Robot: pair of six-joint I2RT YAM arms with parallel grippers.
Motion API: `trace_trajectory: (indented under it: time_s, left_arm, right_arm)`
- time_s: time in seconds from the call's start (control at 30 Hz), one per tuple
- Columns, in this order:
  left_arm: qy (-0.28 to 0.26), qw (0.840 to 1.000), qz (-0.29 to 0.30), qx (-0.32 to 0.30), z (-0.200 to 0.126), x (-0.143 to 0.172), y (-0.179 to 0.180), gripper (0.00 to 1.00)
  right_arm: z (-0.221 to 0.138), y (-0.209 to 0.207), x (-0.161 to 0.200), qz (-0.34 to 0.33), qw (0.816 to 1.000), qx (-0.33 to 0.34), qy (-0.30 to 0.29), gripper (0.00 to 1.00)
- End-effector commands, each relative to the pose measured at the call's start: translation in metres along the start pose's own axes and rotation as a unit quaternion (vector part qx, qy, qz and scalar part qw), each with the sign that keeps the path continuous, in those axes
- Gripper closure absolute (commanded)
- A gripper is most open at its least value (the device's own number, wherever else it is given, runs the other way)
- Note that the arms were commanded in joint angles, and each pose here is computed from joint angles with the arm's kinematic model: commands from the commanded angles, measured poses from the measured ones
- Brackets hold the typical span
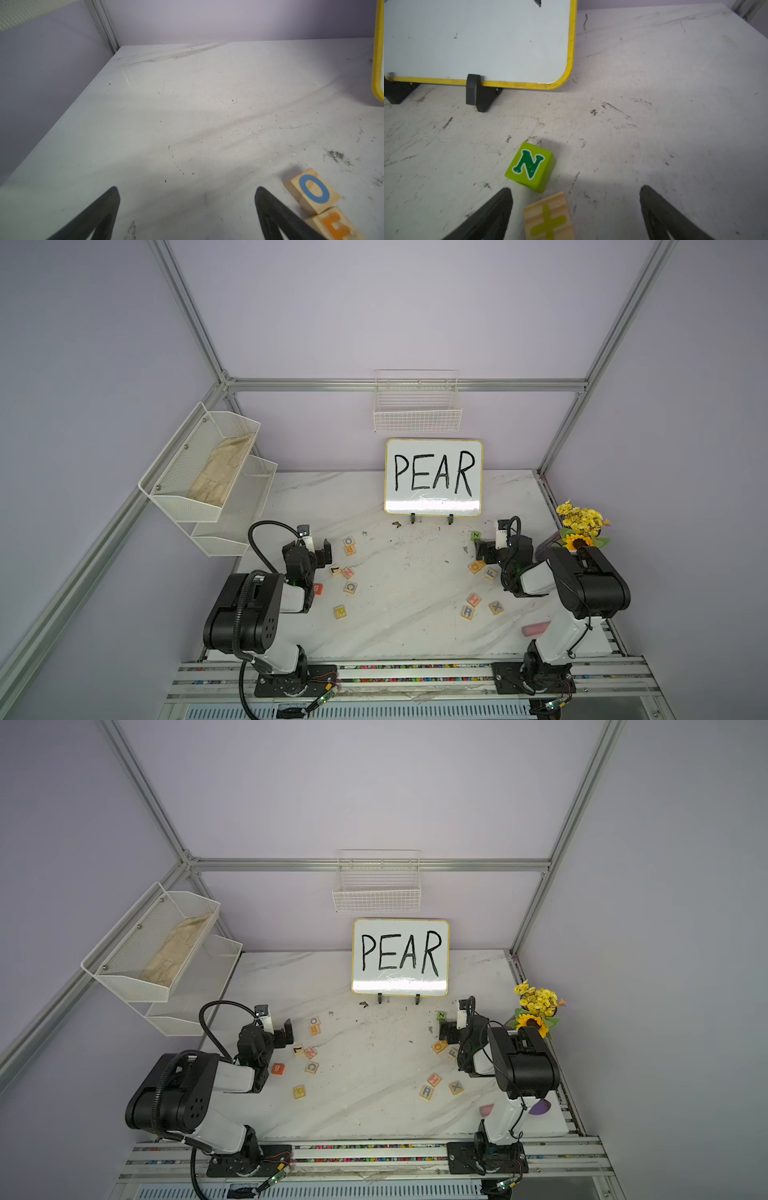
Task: Spell the uppercase word “pear” with letter blocks
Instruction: Pick up the letter block from the center of the board.
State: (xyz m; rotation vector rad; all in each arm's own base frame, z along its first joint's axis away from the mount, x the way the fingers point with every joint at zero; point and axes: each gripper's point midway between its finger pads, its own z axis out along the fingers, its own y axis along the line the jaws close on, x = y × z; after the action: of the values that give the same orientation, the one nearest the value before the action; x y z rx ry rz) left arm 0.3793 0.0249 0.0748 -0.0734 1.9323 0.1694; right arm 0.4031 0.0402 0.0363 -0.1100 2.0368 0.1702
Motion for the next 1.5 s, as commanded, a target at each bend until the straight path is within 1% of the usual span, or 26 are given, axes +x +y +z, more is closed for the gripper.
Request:
trace_trajectory:
  time_s: [0.0, 1.23, 1.33, 1.4, 1.47]
  left_arm:
    - [-0.058, 0.998, -0.005, -0.008, 0.009, -0.044, 0.004, 0.00]
    - [-0.058, 0.998, -0.005, -0.008, 0.009, -0.044, 0.004, 0.00]
    - [-0.059, 0.998, -0.006, -0.008, 0.008, -0.044, 0.004, 0.00]
    - [-0.063, 0.998, -0.001, -0.002, 0.007, -0.049, 0.002, 0.00]
    - [-0.055, 0.998, -0.001, 0.000, 0.005, -0.057, 0.002, 0.00]
  right_arm:
    - [0.002, -0.001, -0.011, -0.014, 1.000, -0.002, -0.020, 0.03]
    - [0.001, -0.001, -0.011, -0.014, 1.000, -0.002, -0.020, 0.03]
    - [0.000, 0.001, -0.016, -0.017, 1.000, -0.005, -0.025, 0.03]
    - [-0.001, -0.002, -0.018, -0.018, 1.000, 0.002, -0.013, 0.03]
    - [-0.003, -0.001, -0.024, -0.015, 1.000, -0.001, -0.021, 0.03]
